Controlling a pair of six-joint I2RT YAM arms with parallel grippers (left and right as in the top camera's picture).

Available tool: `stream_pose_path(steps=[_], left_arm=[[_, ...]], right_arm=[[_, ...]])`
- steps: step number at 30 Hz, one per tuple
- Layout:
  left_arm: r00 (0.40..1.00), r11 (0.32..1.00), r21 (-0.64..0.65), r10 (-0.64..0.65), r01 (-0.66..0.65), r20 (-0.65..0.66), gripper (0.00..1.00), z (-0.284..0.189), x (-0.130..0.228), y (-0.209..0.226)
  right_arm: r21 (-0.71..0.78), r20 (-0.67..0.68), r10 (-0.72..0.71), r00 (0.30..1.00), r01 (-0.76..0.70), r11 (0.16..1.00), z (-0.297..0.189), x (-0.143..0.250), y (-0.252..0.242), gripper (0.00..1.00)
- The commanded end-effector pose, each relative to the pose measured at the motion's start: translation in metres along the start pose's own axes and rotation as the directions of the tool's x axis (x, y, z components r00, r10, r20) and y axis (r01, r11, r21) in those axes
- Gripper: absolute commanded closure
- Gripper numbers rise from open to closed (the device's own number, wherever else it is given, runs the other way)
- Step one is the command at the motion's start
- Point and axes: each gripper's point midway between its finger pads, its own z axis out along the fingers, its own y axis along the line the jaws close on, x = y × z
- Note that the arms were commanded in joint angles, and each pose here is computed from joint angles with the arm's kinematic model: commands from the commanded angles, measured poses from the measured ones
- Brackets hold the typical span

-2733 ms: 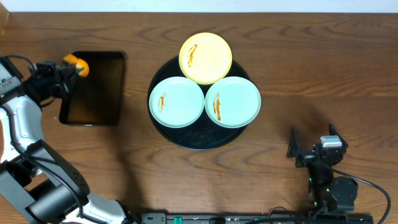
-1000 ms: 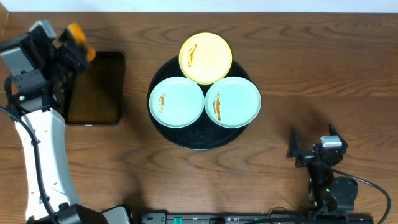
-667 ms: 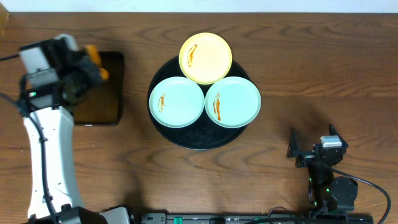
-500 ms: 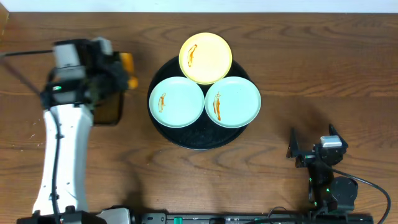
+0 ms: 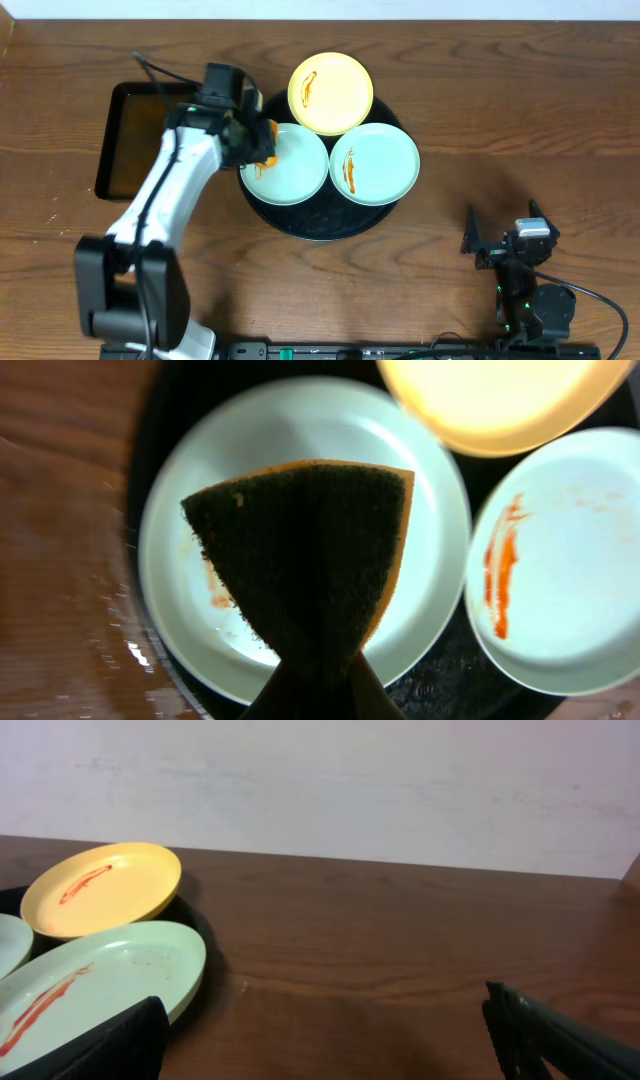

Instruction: Clean dirty plates on tray and stack at the side

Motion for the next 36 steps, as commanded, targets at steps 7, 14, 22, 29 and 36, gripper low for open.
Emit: stream_pose_path(steps=[7, 14, 22, 29, 36], left_arm=[[0.997, 1.0, -0.021, 0.012, -0.014, -0.076, 0.92, 0.043, 0.015, -0.013], [0.99, 0.999, -0.046, -0.017, 0.011, -0.141, 0.92, 0.067, 0.026, -0.006], [0.988, 0.999, -0.052, -0.02, 0.012, -0.152, 0.92, 0.071, 0.028, -0.004], [0.989, 0.998, -0.068, -0.02, 0.01, -0.146, 0.77, 0.071, 0.027, -0.001], [0.991, 0.998, -0.062, -0.008, -0.001, -0.135, 0.7, 0.068, 0.025, -0.003]], right_arm=[[-0.005, 0.0, -0.009, 1.0, 0.009, 1.0, 0.0, 0.0, 0.002, 0.01], [-0.005, 0.0, -0.009, 1.0, 0.009, 1.0, 0.0, 0.0, 0.002, 0.01], [-0.005, 0.0, -0.009, 1.0, 0.009, 1.0, 0.0, 0.0, 0.002, 0.01], [-0.009, 0.023, -0.027, 0.999, 0.027, 1.0, 0.0, -0.005, 0.002, 0.01], [-0.221, 0.069, -0.025, 0.997, 0.04, 0.975, -0.005, -0.014, 0.039, 0.01]])
